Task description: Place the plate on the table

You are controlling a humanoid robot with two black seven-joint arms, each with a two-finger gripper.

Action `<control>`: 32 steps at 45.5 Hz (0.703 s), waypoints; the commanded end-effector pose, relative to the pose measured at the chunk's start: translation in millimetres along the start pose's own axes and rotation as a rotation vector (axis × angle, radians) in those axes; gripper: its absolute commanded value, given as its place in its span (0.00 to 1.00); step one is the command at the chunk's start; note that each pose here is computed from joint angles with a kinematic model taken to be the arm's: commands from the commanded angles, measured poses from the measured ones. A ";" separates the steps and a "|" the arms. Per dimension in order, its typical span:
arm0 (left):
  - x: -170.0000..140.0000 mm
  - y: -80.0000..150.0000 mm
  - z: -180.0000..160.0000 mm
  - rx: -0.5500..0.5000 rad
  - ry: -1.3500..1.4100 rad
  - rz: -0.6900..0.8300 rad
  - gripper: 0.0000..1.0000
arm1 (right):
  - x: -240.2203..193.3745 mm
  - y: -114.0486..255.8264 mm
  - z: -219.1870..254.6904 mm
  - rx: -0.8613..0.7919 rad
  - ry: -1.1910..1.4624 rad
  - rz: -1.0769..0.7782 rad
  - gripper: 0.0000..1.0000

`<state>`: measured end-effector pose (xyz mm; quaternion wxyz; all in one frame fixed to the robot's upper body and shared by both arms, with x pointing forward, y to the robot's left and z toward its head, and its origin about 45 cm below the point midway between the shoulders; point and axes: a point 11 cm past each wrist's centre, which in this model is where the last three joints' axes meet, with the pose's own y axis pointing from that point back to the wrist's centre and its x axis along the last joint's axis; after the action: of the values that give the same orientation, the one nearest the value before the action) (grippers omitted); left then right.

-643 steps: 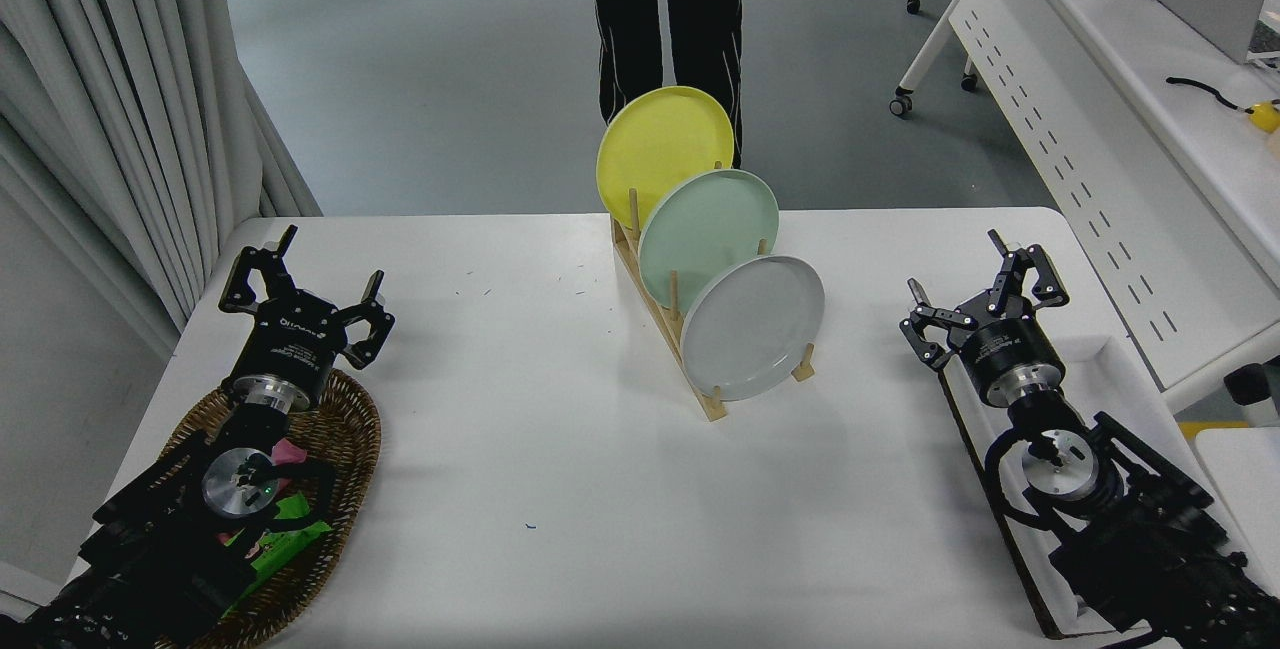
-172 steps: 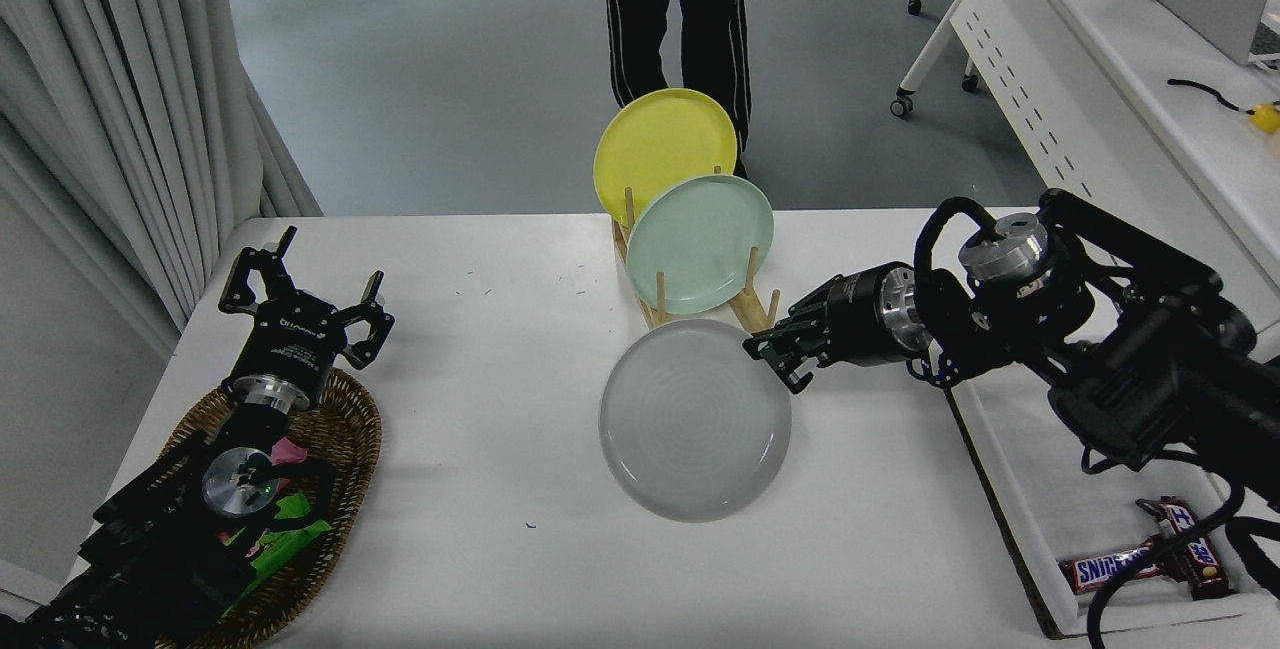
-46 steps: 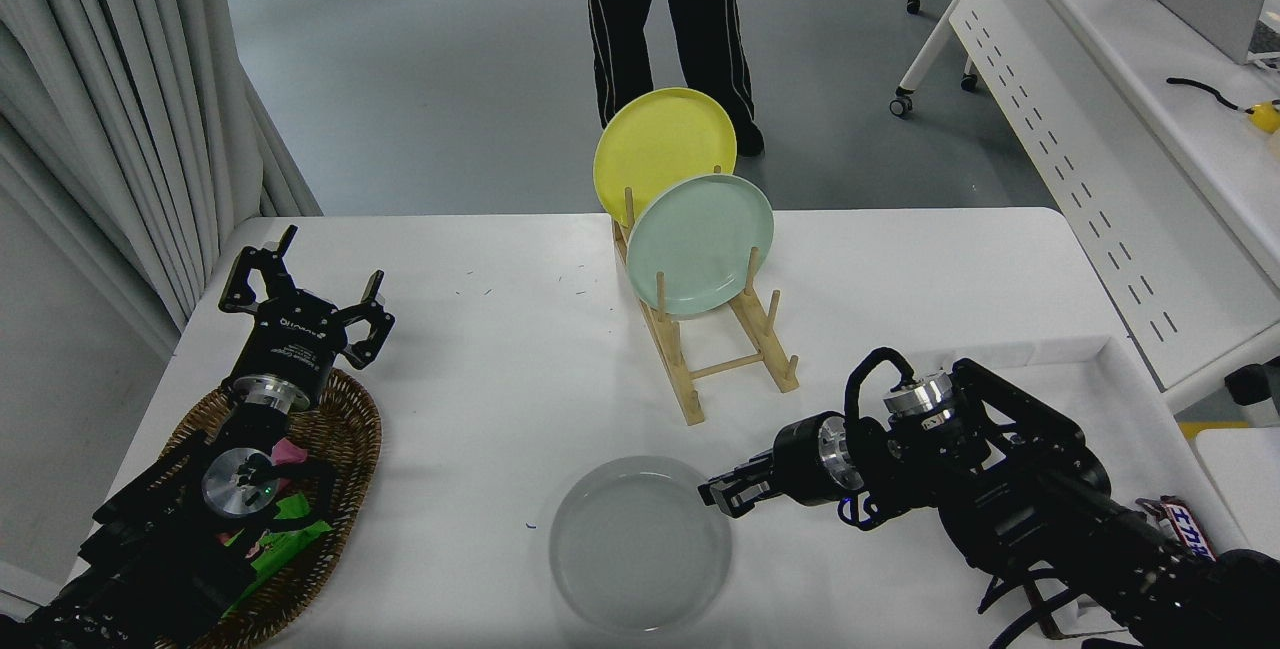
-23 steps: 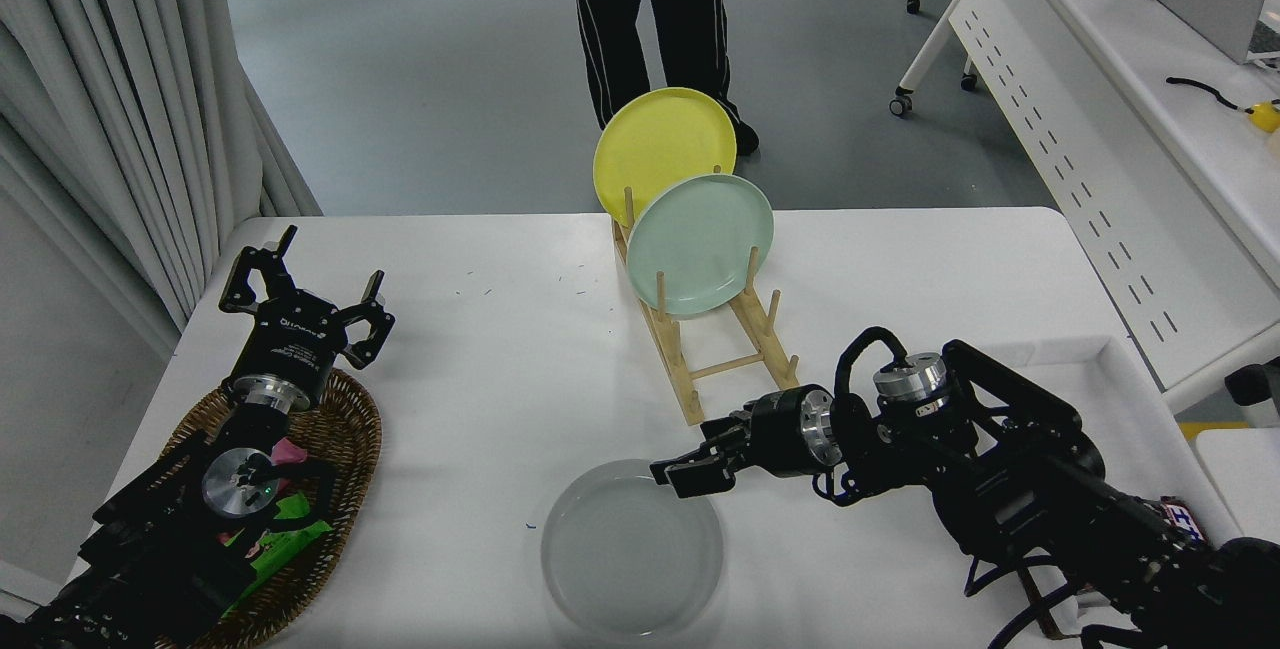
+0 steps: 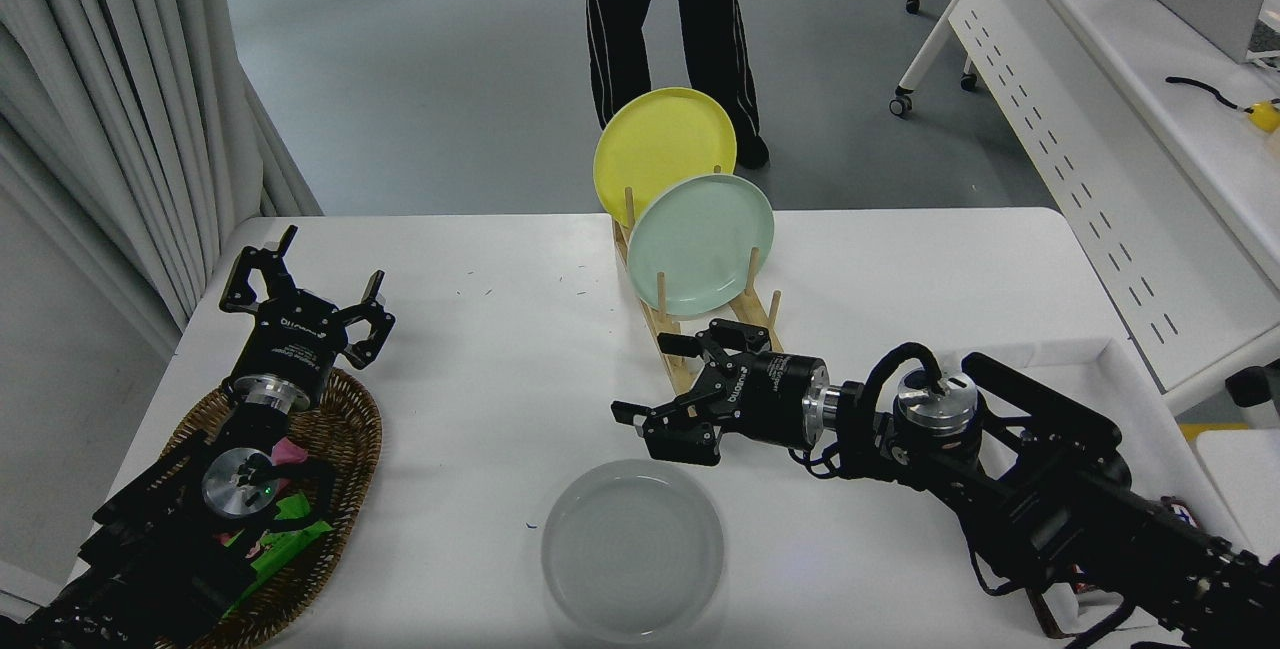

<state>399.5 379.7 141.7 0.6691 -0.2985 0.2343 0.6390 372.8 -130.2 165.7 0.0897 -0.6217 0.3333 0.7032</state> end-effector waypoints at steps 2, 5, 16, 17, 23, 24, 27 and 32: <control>0.0 0.0 0.0 0.000 0.000 0.000 1.00 | -8.2 40.8 -65.1 0.444 0.115 -0.117 1.00; 0.0 0.0 0.0 0.000 0.000 0.000 1.00 | -7.3 55.1 -80.9 0.533 0.142 -0.119 1.00; 0.0 0.0 0.0 0.000 0.000 0.000 1.00 | 6.1 103.3 -120.2 0.741 0.258 -0.058 1.00; 0.0 0.0 0.0 0.000 0.000 0.000 1.00 | 7.3 105.8 -121.8 0.747 0.281 -0.046 1.00; 0.0 0.0 0.0 0.000 0.000 0.000 1.00 | 15.9 112.6 -122.6 0.756 0.420 0.022 1.00; 0.0 0.0 0.0 0.000 0.000 0.000 1.00 | 20.1 114.3 -122.2 0.758 0.447 0.041 1.00; 0.0 0.0 0.0 0.000 0.000 0.000 1.00 | 28.3 121.1 -122.9 0.759 0.566 0.107 1.00; 0.0 0.0 0.0 0.000 0.000 0.000 1.00 | 33.3 136.1 -129.5 0.775 0.798 0.223 1.00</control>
<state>399.5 379.8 141.8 0.6691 -0.2985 0.2343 0.6390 407.6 -282.6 187.0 0.2183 -0.6791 0.5769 0.3980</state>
